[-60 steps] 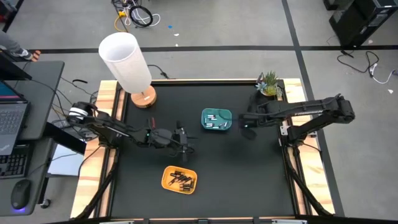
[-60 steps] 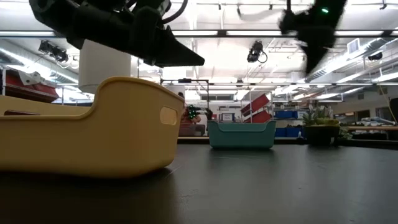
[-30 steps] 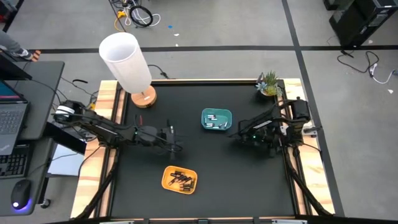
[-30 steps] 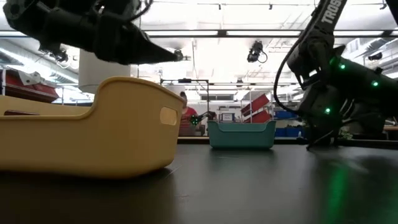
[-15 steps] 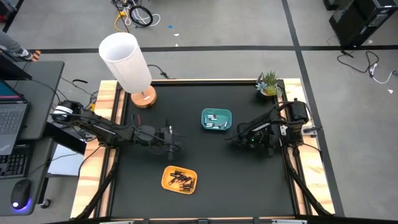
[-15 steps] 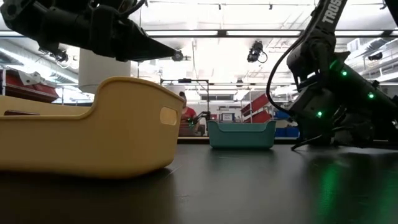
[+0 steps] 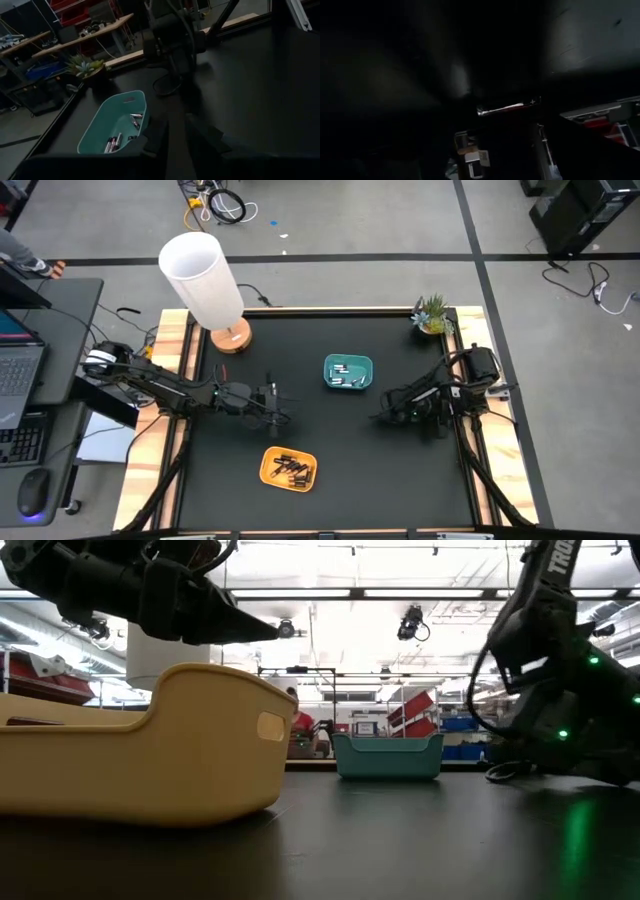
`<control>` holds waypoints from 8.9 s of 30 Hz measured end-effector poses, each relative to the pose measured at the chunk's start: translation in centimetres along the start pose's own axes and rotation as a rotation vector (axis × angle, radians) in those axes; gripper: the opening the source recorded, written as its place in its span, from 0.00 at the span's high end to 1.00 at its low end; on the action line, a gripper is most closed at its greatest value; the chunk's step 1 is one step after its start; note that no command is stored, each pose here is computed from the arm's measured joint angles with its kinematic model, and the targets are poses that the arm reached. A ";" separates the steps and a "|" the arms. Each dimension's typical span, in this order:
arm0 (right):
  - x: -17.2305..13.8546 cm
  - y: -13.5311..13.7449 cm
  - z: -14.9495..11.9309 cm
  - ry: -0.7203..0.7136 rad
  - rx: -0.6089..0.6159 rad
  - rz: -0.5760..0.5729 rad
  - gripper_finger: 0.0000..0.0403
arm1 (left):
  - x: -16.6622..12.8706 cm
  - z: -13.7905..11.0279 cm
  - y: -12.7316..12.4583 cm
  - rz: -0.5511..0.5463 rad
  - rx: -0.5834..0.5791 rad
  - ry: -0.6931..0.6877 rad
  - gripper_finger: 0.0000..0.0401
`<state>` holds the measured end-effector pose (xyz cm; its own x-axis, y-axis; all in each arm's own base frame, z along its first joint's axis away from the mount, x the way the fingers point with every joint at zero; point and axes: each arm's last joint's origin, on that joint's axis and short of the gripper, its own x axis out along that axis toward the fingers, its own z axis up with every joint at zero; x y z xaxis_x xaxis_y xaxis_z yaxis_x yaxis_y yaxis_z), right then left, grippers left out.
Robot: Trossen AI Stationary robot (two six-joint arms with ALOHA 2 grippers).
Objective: Sort batteries
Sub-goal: Put the silver battery into the blue bin
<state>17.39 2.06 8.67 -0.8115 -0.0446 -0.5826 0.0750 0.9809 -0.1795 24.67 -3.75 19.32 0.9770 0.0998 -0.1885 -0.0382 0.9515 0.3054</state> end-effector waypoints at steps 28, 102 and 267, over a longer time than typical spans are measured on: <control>0.4 0.4 0.2 -0.021 -0.034 0.016 0.73 | -0.1 0.1 -0.4 -0.043 -0.003 -0.010 0.81; 0.6 -0.1 0.1 -0.014 -0.015 0.125 0.30 | -0.1 -0.3 -0.5 -0.048 0.016 0.033 0.81; -16.3 -6.2 -0.1 -1.777 0.796 0.231 0.74 | -2.2 -0.8 -0.5 0.104 -0.100 0.291 0.76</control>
<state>30.11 -3.26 19.40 0.6181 -0.5560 -0.5557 0.6893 0.7232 0.0431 22.40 -4.22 18.87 0.8665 0.2631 -0.4242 -0.1688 0.9542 0.2469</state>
